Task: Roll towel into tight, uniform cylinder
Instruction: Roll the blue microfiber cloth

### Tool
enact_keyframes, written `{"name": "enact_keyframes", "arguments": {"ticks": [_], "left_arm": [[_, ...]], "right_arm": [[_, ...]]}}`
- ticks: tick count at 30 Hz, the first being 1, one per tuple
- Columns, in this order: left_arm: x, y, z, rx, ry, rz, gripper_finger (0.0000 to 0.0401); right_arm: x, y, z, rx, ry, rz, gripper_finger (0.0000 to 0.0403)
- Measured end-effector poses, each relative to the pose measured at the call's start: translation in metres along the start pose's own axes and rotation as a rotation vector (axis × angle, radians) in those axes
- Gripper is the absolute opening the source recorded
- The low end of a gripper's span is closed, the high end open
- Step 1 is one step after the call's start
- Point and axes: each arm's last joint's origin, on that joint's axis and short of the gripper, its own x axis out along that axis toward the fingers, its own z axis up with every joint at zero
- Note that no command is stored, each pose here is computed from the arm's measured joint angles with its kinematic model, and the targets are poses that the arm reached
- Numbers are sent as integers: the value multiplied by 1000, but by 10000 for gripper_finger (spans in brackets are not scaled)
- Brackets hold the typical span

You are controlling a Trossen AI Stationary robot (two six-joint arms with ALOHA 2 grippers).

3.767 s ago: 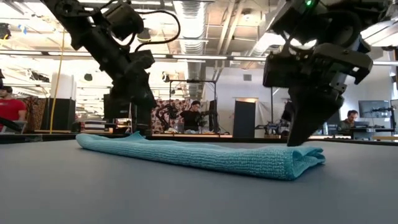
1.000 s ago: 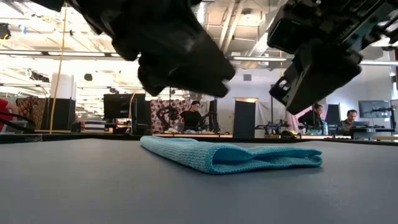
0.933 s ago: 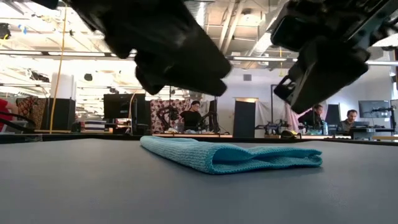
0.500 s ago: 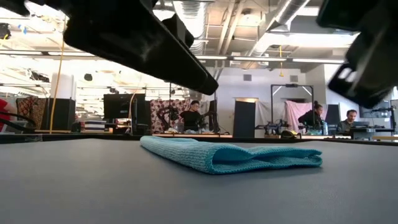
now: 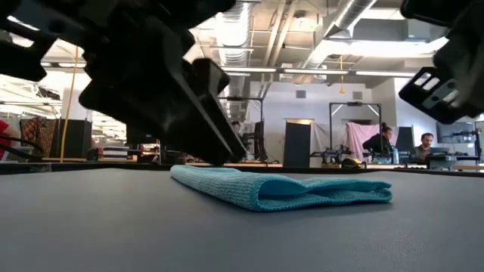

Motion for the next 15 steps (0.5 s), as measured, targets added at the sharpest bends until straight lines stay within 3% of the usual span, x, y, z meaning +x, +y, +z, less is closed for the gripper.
{"name": "enact_keyframes", "arguments": {"ticks": [3,6,11,15], "left_arm": [[10,-3,0,-48,22,6,136],[21,-8,18,-33,11,35,136],[44,-9,27,-21,164,100,136],[52,-10,40,-58,177,95,136]], "right_arm": [[-11,-6,3,-64,45,-19,21],[-29,-13,9,-140,64,-50,21],[-47,-23,19,-273,60,-78,21],[-50,-30,22,-338,72,-58,21]]}}
